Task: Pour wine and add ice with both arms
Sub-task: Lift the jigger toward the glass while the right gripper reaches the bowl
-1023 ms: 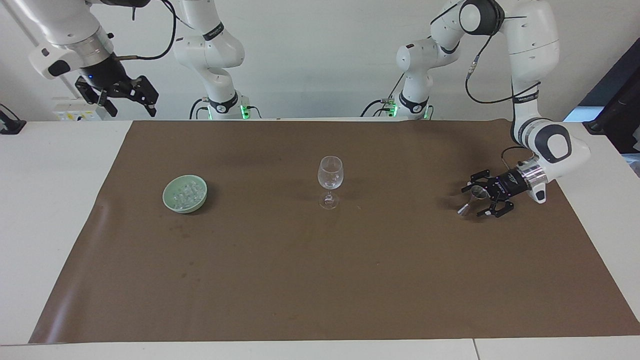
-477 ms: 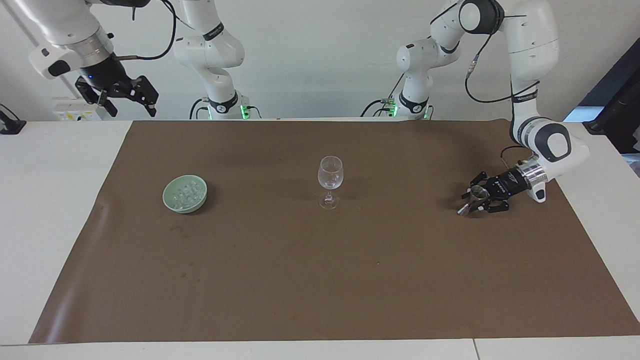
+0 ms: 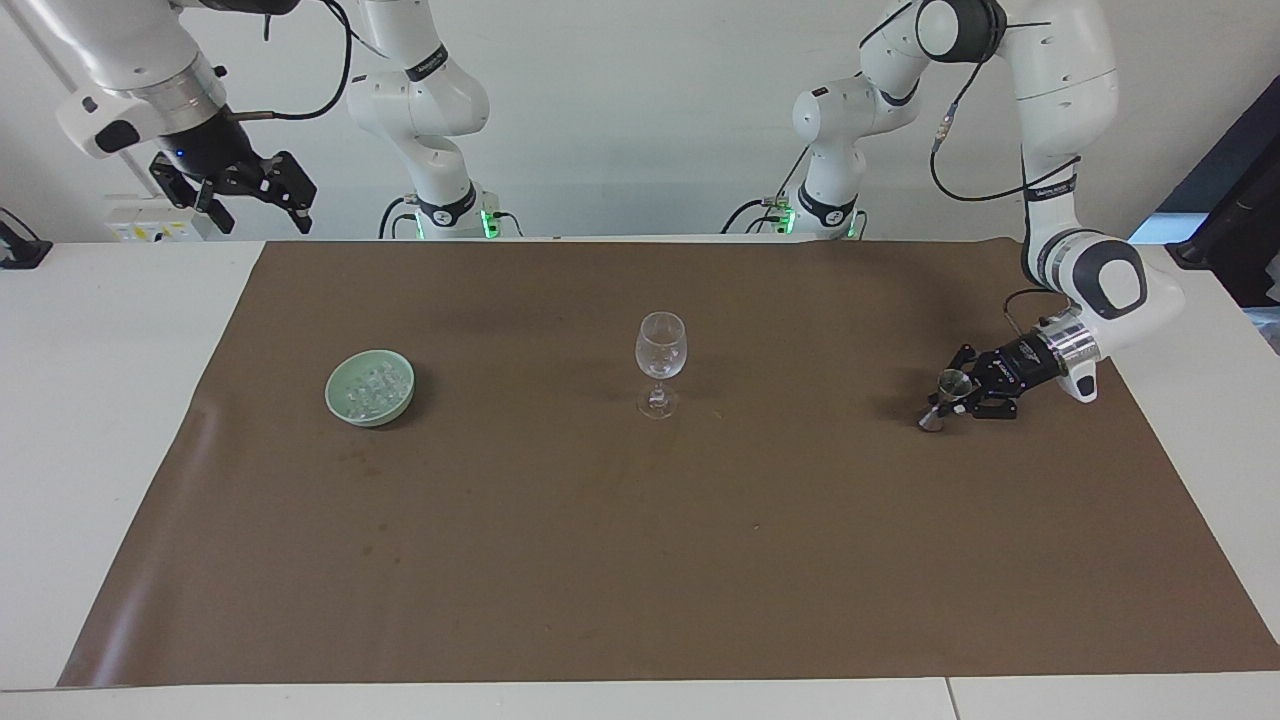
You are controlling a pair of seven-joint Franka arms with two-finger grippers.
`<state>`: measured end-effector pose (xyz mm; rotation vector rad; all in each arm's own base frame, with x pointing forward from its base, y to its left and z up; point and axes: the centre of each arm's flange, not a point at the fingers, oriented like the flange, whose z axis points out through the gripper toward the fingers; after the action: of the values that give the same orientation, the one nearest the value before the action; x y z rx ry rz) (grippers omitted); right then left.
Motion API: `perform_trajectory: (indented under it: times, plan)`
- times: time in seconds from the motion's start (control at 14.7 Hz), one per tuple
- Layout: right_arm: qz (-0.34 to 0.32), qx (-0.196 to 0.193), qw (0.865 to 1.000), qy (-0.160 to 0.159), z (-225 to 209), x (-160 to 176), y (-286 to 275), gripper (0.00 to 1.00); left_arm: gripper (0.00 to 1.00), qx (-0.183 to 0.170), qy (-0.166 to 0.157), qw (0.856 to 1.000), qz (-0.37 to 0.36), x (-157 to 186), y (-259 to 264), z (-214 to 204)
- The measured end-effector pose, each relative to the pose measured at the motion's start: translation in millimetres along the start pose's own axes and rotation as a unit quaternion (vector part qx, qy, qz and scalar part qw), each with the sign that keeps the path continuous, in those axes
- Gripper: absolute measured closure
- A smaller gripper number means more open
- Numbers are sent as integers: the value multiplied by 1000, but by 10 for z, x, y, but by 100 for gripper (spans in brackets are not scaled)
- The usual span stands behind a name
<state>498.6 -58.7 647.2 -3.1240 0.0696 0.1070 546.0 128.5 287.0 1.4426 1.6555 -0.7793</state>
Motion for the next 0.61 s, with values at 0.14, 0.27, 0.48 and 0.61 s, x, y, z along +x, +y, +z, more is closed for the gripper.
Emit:
perform_trajectory:
  times: [0.14, 0.27, 0.48, 0.61]
  plan:
    - [0, 0, 1000, -1, 3, -2, 0, 0, 78, -6, 0, 1000, 3, -326, 41, -73]
    - [-1, 0, 1000, -3, 21, -1, -8, 0, 78, -5, -1, 1000, 0, -764, 53, -93]
    - [-11, 3, 1000, -6, 142, 21, -52, 0, 78, 31, 11, 999, -3, -1492, -23, 145]
    - [-27, 13, 1000, -4, 370, 38, -73, 0, 78, 55, 12, 998, -4, -1905, -107, 387]
